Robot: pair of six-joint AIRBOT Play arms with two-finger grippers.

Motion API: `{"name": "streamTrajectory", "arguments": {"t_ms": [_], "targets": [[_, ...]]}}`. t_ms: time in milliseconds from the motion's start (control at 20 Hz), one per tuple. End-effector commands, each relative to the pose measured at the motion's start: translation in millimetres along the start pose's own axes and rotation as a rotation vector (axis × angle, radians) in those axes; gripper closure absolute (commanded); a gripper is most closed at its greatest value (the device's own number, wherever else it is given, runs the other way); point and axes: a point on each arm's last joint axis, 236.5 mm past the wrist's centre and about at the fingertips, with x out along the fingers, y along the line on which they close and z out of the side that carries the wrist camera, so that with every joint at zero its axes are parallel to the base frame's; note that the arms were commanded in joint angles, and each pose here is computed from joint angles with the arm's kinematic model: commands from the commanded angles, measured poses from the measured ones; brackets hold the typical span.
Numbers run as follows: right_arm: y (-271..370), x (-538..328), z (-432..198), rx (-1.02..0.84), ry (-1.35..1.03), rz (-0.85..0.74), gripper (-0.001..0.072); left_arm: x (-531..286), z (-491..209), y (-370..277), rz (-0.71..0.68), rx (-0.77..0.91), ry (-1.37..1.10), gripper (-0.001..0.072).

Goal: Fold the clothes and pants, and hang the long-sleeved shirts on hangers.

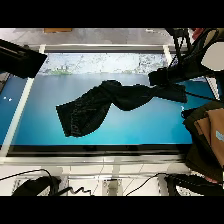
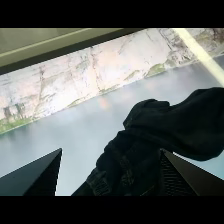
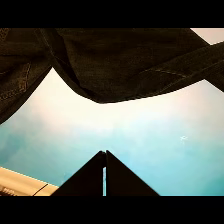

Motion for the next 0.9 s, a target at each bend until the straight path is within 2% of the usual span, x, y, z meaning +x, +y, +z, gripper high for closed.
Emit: {"name": "streamTrajectory", "arguments": {"t_ms": [0, 500, 650, 850], "targets": [[0.6, 0.3, 0.0, -0.001, 0.0, 0.001, 0.0691, -0.4, 0.2, 0.2, 0.001, 0.0, -0.001, 0.0012], [0.6, 0.5, 0.2, -0.001, 0.0, 0.001, 0.0691, -0.4, 0.2, 0.2, 0.001, 0.0, -0.001, 0.0012], [3.1, -0.9, 24.0, 0.0, -0.101, 0.012, 0.0691, -0.4, 0.1, 0.2, 0.001, 0.0, -0.001, 0.0012], [31.0, -4.1, 45.2, 0.008, -0.19, 0.128, 0.069, -0.6, 8.6, -4.1, -0.018, -0.028, -0.036, 0.0012]]}}
